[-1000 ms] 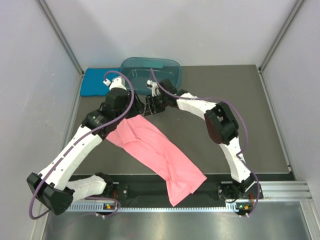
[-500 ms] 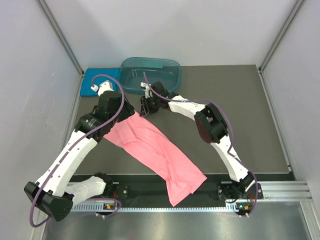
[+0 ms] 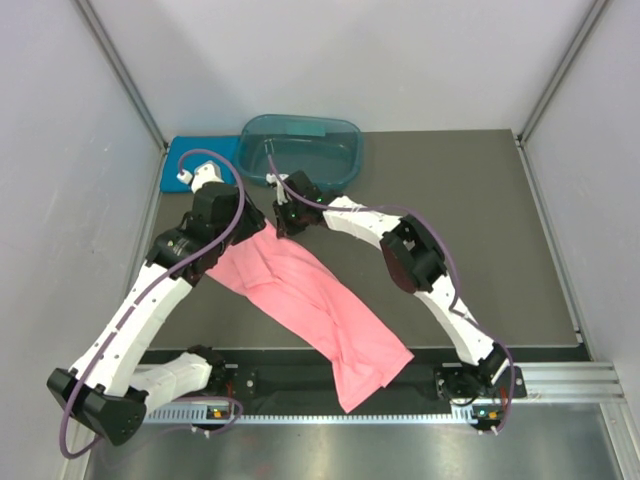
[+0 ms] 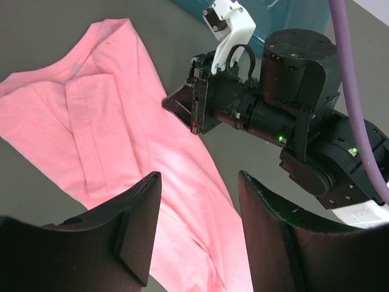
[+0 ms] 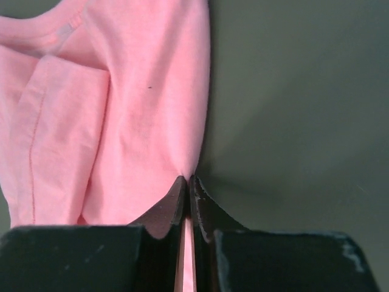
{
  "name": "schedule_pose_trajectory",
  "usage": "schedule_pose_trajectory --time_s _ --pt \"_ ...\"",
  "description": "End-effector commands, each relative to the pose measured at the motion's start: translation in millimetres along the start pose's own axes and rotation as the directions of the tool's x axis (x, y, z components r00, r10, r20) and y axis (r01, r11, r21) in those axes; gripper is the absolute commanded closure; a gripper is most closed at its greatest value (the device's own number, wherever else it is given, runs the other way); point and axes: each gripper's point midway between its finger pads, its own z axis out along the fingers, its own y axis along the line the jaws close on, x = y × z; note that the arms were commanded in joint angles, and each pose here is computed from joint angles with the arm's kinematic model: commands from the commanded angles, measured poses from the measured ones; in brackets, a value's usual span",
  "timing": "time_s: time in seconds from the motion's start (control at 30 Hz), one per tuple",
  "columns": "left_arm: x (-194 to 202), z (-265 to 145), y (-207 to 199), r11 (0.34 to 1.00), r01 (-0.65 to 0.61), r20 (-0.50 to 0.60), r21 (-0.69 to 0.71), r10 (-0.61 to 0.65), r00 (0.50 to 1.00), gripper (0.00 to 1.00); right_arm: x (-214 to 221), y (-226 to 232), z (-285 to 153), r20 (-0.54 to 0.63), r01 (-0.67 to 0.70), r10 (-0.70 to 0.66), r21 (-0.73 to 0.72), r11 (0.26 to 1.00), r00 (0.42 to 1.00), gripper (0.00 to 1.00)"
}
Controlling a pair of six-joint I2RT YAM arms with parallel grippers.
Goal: Fold and stack the t-shirts
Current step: Fold the tshirt
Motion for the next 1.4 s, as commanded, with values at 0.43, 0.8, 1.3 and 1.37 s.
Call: schedule_pose_trajectory --time_s 0.43,0.8,1.3,1.37 --pt "-18 -14 -7 0.999 0.023 0.025 0.03 -0.024 0.999 0.43 16 -100 -66 0.045 -0.132 0.124 0.377 0.917 0.991 1.0" --pt "-14 12 -39 0.994 0.039 -0.033 0.106 -0.035 0.999 0.44 85 -169 -152 0.058 -0.299 0.309 0.469 0.831 0.949 1.0" --pt "34 83 -101 0.935 -0.046 -0.227 0.351 0.133 0.965 0.41 169 -239 -250 0.197 -0.534 0.541 0.611 0.585 0.818 1.0" --pt "39 98 -116 0.912 -0.071 -0.23 0.404 0.177 0.957 0.4 180 -242 -262 0.209 -0.549 0.561 0.631 0.548 0.801 1.0"
